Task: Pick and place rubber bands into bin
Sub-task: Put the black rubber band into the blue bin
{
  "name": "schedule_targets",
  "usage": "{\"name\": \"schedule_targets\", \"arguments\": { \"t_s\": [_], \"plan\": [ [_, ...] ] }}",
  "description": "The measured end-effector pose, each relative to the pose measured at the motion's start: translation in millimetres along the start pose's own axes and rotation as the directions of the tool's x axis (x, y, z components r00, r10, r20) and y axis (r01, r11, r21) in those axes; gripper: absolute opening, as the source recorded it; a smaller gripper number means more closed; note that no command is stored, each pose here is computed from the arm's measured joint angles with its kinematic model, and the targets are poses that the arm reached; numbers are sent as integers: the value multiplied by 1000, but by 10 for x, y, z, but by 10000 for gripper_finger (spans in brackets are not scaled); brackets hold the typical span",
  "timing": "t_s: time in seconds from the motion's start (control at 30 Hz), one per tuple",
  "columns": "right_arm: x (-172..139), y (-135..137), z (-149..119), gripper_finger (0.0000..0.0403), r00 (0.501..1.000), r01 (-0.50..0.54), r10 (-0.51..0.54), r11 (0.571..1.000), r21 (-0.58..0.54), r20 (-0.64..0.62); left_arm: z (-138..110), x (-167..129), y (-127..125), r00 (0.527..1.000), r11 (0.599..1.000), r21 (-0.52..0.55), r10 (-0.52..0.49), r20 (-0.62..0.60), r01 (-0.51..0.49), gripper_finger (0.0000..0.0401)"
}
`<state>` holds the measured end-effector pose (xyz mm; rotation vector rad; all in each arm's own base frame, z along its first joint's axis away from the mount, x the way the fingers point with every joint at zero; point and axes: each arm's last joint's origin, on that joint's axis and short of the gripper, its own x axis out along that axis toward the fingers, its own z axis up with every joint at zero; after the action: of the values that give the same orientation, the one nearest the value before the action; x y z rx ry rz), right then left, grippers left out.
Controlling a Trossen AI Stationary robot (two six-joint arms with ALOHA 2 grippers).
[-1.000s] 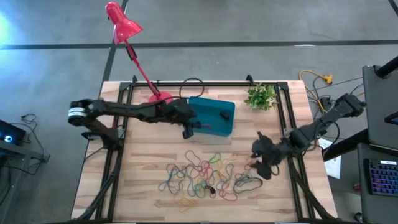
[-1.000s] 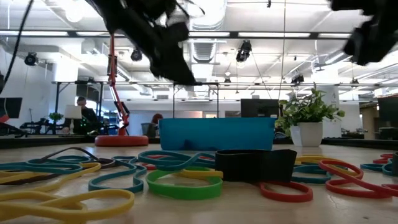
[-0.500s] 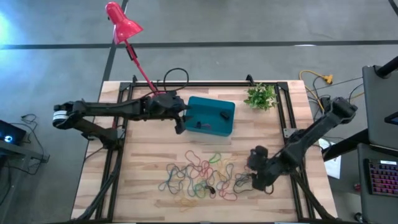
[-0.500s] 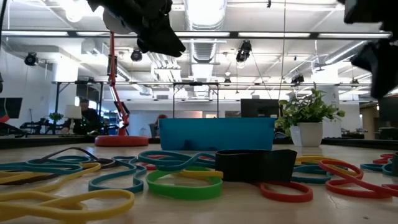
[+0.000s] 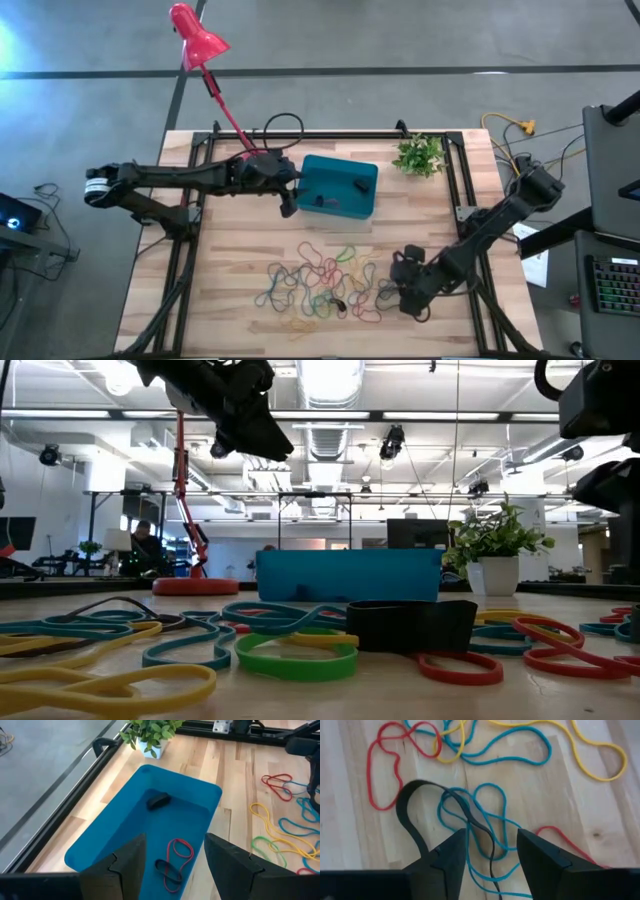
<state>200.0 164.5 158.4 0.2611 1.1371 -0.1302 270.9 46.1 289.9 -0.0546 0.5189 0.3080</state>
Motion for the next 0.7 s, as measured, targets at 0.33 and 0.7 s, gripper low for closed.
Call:
{"name": "schedule_targets", "arguments": {
  "t_s": [0.33,0.7],
  "plan": [
    [180,16,-74,130,997,45,-48,998,-48,-62,0,-1,-3,1000,1000,-1,-1,0,1,185],
    [207,18,-81,43,996,51,-53,999,-17,-66,-2,0,-3,1000,1000,-2,-1,-1,1,185]
  ]
}}
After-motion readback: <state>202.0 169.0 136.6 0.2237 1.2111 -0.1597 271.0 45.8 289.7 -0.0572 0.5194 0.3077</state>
